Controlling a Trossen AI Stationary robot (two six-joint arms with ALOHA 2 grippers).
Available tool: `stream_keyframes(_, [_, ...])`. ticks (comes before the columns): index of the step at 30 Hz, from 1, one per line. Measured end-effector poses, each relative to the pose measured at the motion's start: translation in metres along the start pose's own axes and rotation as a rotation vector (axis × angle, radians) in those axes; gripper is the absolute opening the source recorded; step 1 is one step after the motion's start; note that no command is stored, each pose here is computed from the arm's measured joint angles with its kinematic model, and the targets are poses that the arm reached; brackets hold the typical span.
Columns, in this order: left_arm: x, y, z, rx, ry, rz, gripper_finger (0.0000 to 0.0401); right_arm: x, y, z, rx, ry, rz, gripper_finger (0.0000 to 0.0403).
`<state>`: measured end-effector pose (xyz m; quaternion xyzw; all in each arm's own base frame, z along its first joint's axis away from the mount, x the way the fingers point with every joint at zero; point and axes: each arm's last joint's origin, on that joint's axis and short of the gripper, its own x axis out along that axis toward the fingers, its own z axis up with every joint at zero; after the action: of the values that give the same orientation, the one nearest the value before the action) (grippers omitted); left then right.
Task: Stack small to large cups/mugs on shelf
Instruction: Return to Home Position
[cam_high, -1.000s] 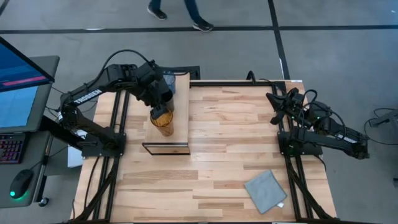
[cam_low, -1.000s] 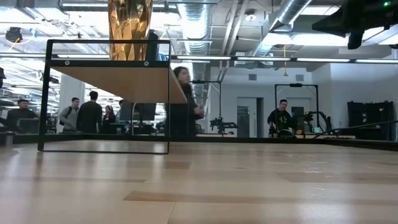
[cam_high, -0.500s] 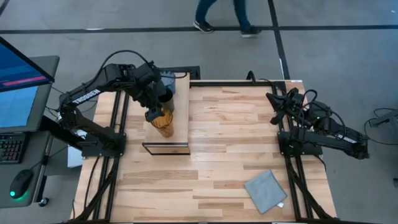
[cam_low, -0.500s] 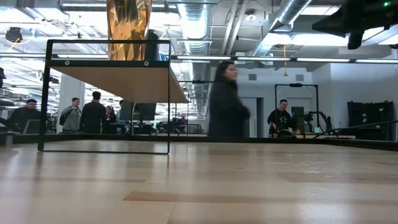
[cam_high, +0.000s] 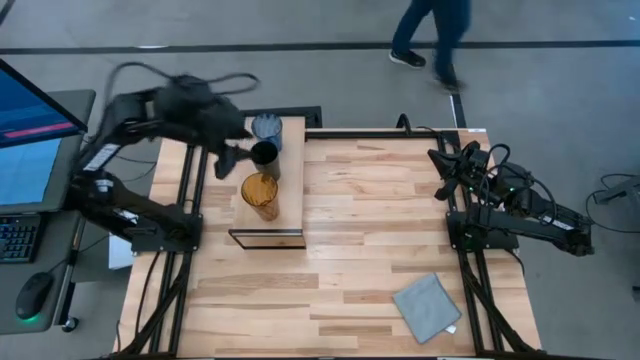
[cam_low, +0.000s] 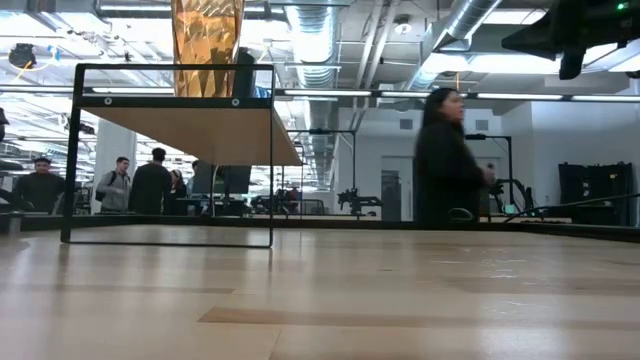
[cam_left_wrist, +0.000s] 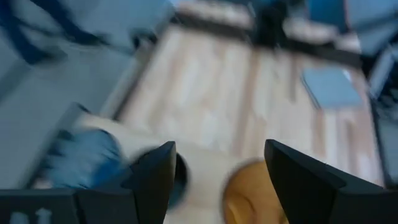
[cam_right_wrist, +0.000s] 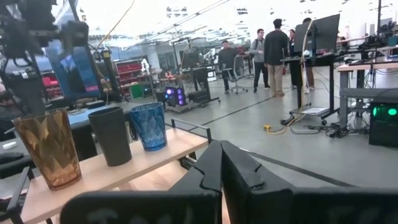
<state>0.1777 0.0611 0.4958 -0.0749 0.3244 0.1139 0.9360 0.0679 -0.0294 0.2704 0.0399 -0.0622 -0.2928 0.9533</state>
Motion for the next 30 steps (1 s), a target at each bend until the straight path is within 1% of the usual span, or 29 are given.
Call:
stream_keyframes(3, [-0.032,-0.001,-0.007,-0.008,-0.150,0.088,0.0238,0.000,0.000,0.000,0.035,0.000,0.001,0.0026])
stream_keyframes(7, [-0.072,-0.003,-0.025,-0.005,-0.328,0.136,0.0238,0.000,0.000,0.000,0.060,-0.001,0.000,0.0026])
stream_keyframes(9, [-0.082,-0.004,-0.036,0.001,-0.386,0.142,0.0238,0.000,0.000,0.000,0.060,-0.002,0.000,0.0026])
stream_keyframes(11, [-0.085,-0.005,-0.049,0.012,-0.405,0.145,0.0238,0.000,0.000,0.000,0.060,-0.002,0.000,0.0026])
stream_keyframes(15, [-0.074,-0.004,-0.080,0.021,-0.406,0.143,0.0238,0.000,0.000,0.000,0.062,-0.003,0.000,0.0026])
stream_keyframes(20, [-0.052,-0.001,-0.124,0.022,-0.346,0.144,0.0238,0.000,0.000,0.000,0.101,-0.001,-0.004,0.0026])
stream_keyframes(23, [-0.044,-0.001,-0.148,0.051,-0.354,0.126,0.0238,0.000,0.000,-0.002,0.096,0.016,-0.007,0.0026])
stream_keyframes(25, [-0.039,-0.002,-0.161,0.077,-0.384,0.077,0.0238,0.000,0.000,-0.002,0.096,0.015,-0.007,0.0026])
stream_keyframes(27, [-0.032,-0.003,-0.173,0.103,-0.405,0.006,0.0238,0.000,0.000,-0.002,0.096,0.015,-0.007,0.0026])
stream_keyframes(30, [-0.023,-0.006,-0.184,0.126,-0.426,-0.104,0.0238,0.000,0.000,-0.002,0.098,0.015,-0.007,0.0026])
